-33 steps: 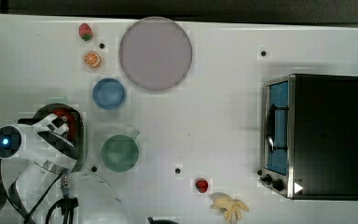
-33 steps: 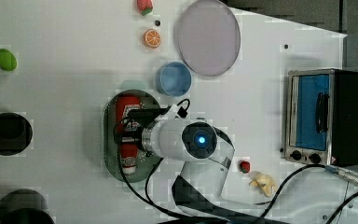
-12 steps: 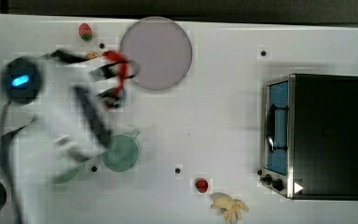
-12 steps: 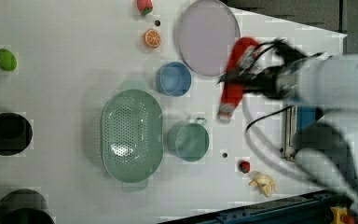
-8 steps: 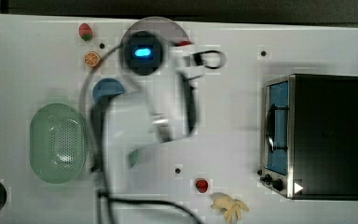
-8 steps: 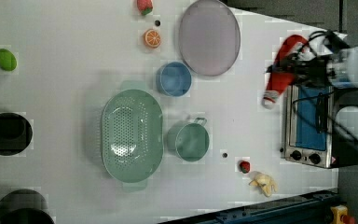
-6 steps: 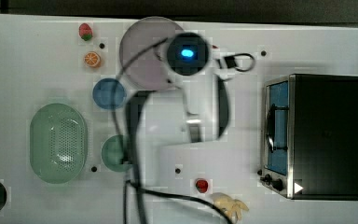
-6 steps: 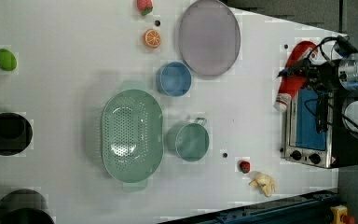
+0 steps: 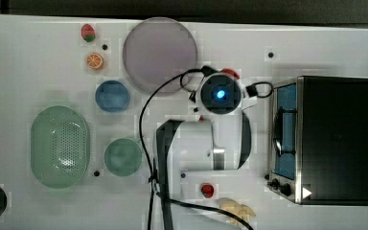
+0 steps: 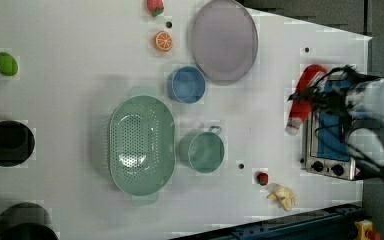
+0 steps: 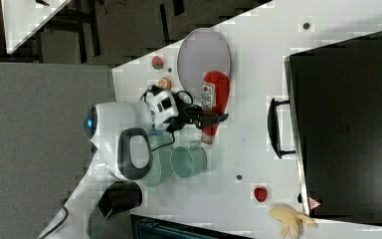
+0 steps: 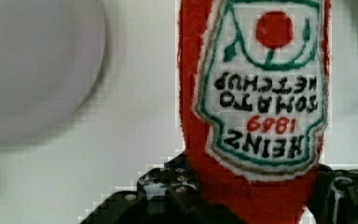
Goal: Pick ketchup from strainer and place it on the table
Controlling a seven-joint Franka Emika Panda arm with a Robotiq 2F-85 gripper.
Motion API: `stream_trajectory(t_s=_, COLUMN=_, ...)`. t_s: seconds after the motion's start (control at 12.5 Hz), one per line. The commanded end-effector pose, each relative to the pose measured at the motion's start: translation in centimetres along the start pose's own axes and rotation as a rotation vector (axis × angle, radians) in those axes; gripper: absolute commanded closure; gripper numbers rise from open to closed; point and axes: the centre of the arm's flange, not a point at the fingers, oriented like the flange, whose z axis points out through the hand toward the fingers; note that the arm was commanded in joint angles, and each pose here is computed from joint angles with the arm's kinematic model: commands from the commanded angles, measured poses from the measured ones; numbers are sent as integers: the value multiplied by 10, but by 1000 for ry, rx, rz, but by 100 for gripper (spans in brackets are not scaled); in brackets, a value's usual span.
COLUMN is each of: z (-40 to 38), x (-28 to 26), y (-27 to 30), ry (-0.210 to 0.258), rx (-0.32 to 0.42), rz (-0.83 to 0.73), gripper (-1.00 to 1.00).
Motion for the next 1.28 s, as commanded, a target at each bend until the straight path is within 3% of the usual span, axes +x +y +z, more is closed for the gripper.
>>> stream_trajectory(t_s=0.08, z=13, x=-28, y=-26, ry=-15, rx=6, rz=-116, gripper=-21)
stream_trajectory(t_s=0.32, z=48, x=-41, y=-23, ry=-76, rx=6, rz=-116, gripper=-21)
stream_trajectory(t_s=0.4, z=58, x=-44, y=-23, ry=-90, rx=11, rz=-117, gripper=-27)
stream_trajectory(t_s=0.48, z=66, x=-44, y=-23, ry=-93, rx=20, rz=-115, gripper=-46)
stream_trajectory(t_s=0.64, z=71, x=-43, y=-24, ry=-80, rx=36, rz=-112, gripper=-90)
stream_trajectory(t_s=0.72, z=67, x=-41, y=-26, ry=-71, rx=38, rz=-113, gripper=-100)
stream_trajectory(t_s=1.12, z=-27, x=-4, y=-28, ry=58, rx=40, rz=-27, gripper=-100)
stream_trajectory(t_s=1.28, z=-74, x=8, y=-27, ry=45, rx=65, rz=81, gripper=-100)
